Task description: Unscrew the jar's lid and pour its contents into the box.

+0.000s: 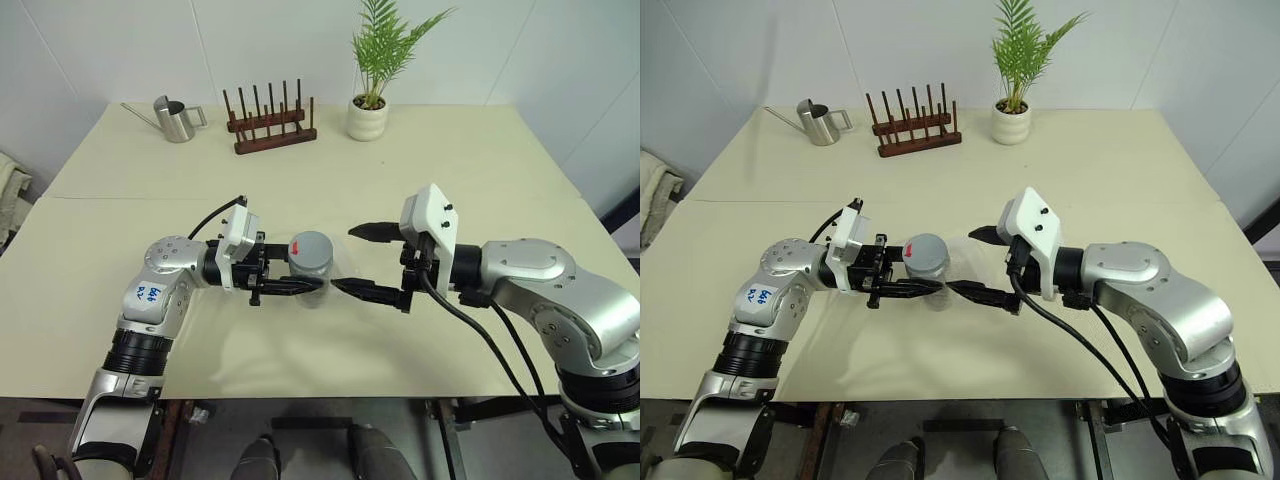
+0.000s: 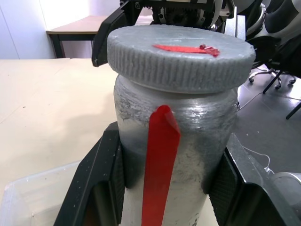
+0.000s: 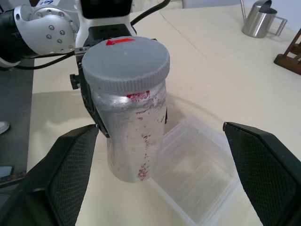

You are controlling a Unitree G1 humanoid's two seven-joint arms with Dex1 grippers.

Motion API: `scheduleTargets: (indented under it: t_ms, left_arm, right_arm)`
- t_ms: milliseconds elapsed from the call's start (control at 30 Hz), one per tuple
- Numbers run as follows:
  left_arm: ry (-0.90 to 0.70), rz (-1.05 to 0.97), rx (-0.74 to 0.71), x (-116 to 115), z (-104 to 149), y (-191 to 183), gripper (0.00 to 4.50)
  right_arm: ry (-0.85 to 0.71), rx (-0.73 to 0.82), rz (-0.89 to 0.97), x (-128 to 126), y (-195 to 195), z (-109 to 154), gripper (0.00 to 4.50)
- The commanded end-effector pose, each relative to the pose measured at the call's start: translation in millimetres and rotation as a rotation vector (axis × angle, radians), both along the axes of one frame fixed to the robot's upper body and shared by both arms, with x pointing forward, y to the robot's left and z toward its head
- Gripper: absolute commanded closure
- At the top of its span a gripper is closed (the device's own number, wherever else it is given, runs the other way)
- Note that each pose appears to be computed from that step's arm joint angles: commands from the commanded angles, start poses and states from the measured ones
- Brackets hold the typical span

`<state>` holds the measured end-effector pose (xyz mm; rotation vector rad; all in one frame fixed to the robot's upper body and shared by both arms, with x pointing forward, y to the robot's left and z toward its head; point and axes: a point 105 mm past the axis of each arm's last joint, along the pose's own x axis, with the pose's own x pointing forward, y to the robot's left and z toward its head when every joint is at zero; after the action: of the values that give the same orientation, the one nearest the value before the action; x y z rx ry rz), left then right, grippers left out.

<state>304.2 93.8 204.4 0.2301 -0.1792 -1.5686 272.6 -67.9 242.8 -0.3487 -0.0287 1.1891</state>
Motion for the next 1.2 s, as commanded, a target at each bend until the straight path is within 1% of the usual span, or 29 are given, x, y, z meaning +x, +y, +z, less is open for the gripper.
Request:
scheduleTargets:
  t_ms: [33,167,267,500,733,1000,1200]
  left_arm:
    - [-0.036,-0.016,-0.011,-2,7,-2,2.62]
    - [-0.029,-0.022,-0.009,-2,7,-2,2.62]
    - [-0.021,-0.029,-0.004,-3,6,-3,2.62]
    - [-0.004,-0.039,0.007,-3,7,-6,2.62]
    - [0.002,-0.04,0.014,-3,8,-6,2.62]
    - [-0.005,-0.035,0.012,-3,8,-6,2.62]
    - [-0.011,-0.033,0.01,-3,8,-6,2.62]
  right_arm:
    - [-0.062,0.029,0.025,-10,-1,18,0.03]
    - [-0.071,0.091,0.06,-14,8,32,0.03]
    - [-0.066,0.132,0.089,-14,16,37,0.03]
    - [-0.05,0.176,0.141,-9,41,35,0.03]
    - [-0.034,0.182,0.153,-1,58,24,0.03]
    - [-0.036,0.182,0.135,5,60,20,0.03]
    - [-0.046,0.165,0.099,9,50,19,0.03]
